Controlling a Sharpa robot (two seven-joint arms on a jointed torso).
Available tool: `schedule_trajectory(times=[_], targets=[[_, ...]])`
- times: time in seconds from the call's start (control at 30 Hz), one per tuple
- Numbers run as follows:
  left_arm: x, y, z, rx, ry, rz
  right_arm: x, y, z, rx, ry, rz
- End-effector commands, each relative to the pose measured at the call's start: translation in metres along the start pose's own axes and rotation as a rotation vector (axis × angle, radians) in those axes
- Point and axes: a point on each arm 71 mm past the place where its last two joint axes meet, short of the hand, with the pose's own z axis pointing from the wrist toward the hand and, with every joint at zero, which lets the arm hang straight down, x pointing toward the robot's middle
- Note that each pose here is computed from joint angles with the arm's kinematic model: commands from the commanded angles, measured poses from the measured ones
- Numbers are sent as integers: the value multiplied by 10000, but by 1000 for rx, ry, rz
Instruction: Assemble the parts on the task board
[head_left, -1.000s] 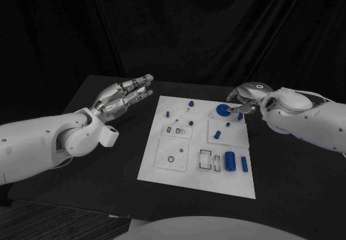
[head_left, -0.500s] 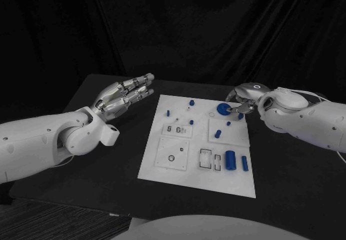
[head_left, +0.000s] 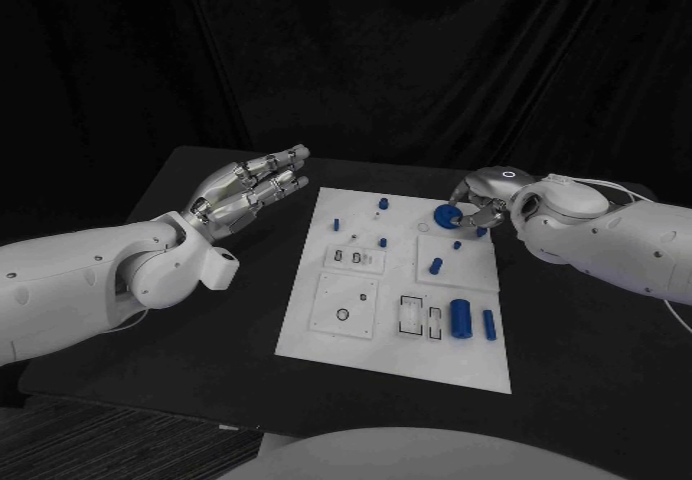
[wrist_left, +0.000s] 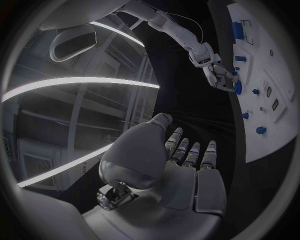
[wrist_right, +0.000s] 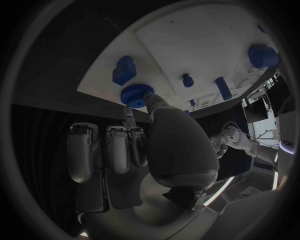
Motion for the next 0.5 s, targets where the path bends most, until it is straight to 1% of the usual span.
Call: schedule_trajectory(times=[0.03,0.5], targets=[[16,-8,4,21,14,-12,33,1,7,4,19,-2],[20,7,10,14,19,-16,60,31,37,-3,30,-3]])
